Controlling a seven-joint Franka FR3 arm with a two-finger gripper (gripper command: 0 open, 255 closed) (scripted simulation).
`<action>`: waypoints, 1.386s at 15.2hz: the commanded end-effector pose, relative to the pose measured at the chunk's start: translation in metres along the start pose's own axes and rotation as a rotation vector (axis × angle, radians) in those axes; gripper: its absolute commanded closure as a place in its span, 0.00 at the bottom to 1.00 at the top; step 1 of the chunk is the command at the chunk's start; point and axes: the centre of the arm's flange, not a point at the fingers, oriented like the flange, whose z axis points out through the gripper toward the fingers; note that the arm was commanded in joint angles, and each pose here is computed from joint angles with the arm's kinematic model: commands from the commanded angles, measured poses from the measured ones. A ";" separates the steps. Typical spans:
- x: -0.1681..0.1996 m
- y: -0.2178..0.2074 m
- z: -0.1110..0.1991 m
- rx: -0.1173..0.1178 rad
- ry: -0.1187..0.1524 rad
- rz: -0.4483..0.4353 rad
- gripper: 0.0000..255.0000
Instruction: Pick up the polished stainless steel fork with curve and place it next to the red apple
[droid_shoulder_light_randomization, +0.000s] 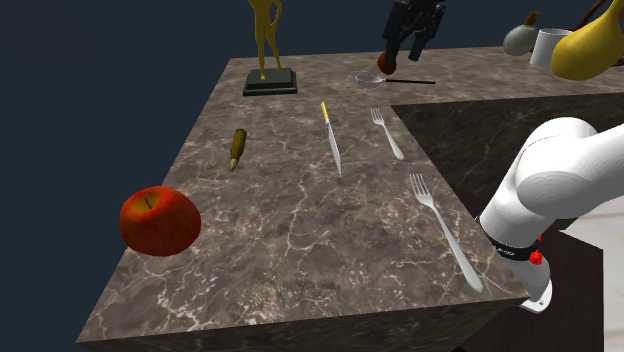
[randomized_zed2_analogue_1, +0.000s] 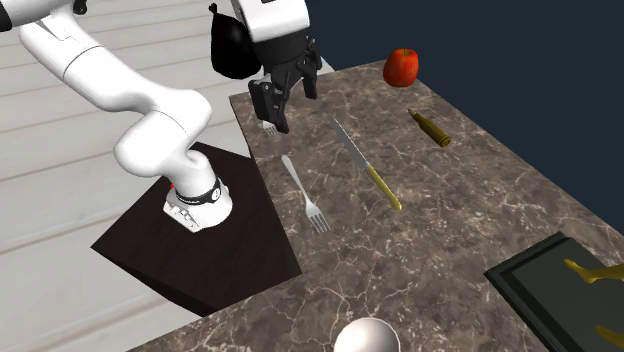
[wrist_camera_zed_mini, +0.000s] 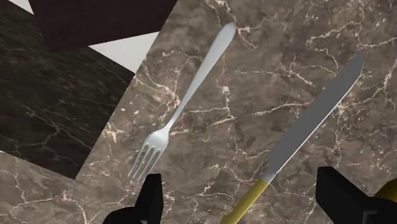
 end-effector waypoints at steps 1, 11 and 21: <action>0.000 0.000 0.000 0.000 0.000 0.000 0.00; 0.040 0.033 0.117 -0.127 -0.008 0.502 0.00; 0.044 0.052 0.183 -0.157 -0.009 0.620 0.00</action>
